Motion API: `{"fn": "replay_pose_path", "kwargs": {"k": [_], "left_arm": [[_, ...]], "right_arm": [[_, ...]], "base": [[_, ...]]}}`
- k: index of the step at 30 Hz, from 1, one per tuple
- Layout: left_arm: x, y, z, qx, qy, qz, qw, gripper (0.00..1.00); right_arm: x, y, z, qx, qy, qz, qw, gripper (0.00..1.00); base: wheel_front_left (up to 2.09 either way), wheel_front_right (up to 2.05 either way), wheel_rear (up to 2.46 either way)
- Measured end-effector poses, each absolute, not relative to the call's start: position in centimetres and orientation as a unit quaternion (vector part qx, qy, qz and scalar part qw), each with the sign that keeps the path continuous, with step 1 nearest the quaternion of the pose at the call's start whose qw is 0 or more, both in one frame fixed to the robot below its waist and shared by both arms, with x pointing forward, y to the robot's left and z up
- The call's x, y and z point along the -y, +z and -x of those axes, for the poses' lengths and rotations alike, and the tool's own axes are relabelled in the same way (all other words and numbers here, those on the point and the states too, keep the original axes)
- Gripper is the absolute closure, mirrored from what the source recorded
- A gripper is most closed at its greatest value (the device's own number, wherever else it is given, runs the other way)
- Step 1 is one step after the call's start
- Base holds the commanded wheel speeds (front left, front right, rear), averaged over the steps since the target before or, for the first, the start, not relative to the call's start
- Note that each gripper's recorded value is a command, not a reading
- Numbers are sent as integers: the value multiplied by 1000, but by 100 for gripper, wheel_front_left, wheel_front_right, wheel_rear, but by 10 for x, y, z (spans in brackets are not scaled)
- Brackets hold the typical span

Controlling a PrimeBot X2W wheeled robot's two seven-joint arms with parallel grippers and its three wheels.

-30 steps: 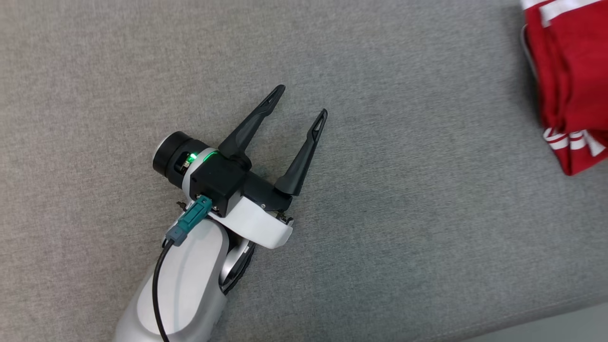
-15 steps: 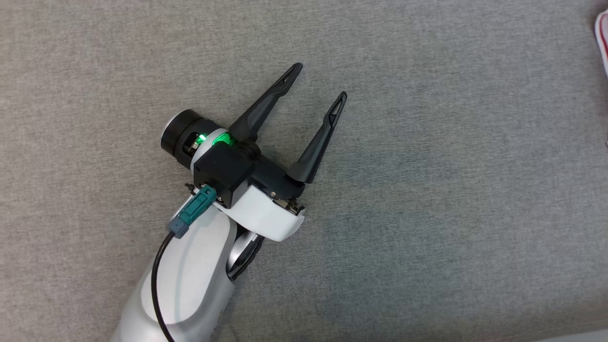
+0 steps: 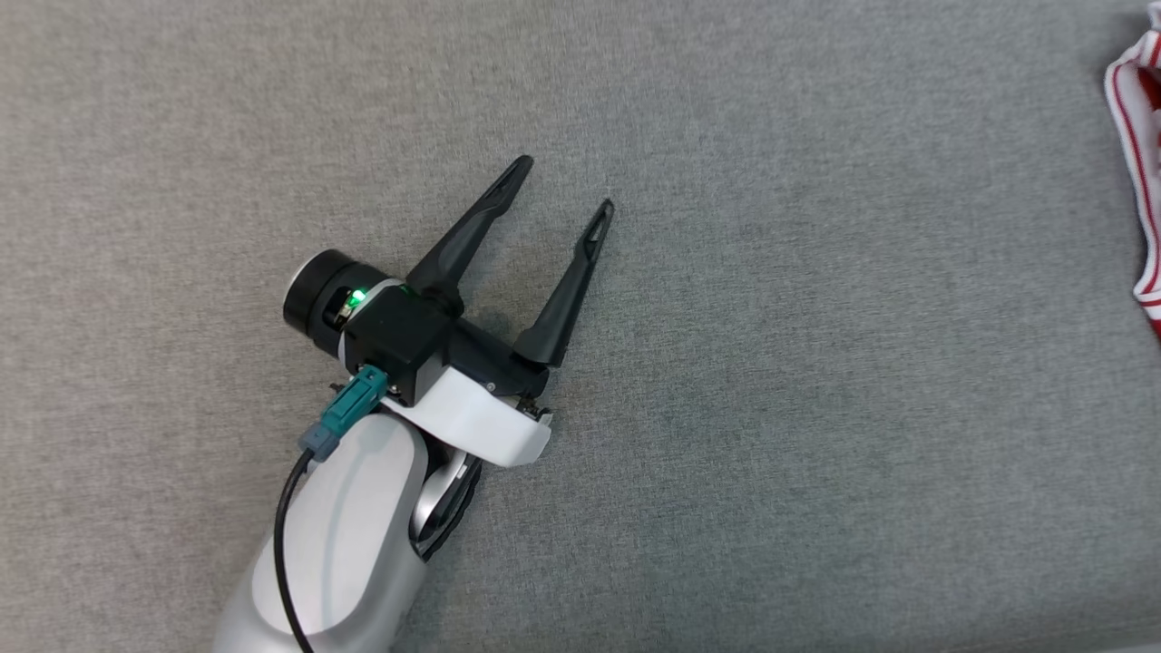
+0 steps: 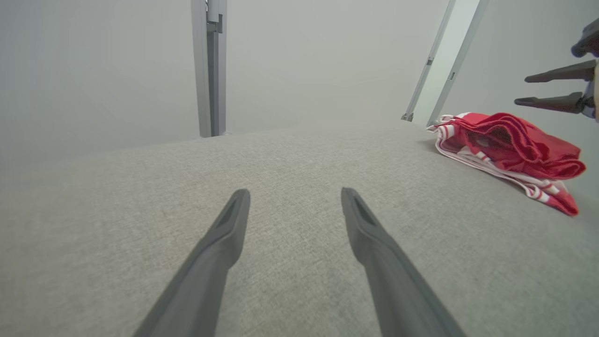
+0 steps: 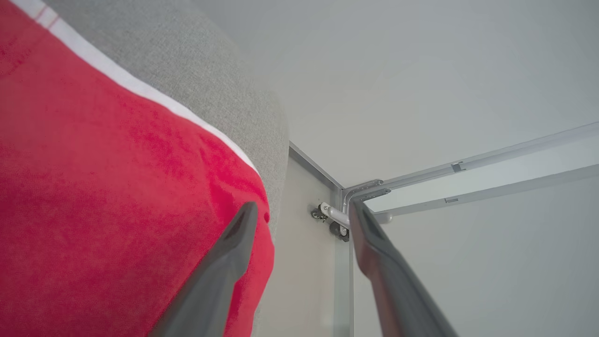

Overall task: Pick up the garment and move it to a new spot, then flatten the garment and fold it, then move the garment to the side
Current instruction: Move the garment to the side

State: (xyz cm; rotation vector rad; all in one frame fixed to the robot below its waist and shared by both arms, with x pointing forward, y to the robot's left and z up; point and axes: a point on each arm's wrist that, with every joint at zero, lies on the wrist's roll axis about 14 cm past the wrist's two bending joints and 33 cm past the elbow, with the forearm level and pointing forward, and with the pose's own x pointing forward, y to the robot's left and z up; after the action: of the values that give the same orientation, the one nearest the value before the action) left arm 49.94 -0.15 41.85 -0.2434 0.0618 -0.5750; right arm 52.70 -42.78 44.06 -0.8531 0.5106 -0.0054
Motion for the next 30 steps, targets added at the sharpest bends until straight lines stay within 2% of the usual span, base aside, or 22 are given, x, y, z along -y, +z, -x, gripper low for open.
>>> {"fn": "replay_pose_path", "kwargs": {"k": [8, 14, 22, 30], "left_arm": [[-19, 455, -485, -4, -252, 117, 961, 0], [-49, 487, -469, 26, -209, 104, 972, 0], [-106, 508, -434, 45, -127, 91, 987, 0], [-155, 521, -399, 61, -50, 75, 994, 0]], "right_arm": [[334, 508, -550, -64, 29, 292, 954, 0], [253, 555, -533, 59, 81, 189, 977, 0], [171, 564, -490, 111, 136, 91, 980, 0], [124, 542, -453, 93, 152, 32, 984, 0]], "base": [[0, 0, 0], [0, 0, 0], [0, 0, 0], [0, 0, 0]]}}
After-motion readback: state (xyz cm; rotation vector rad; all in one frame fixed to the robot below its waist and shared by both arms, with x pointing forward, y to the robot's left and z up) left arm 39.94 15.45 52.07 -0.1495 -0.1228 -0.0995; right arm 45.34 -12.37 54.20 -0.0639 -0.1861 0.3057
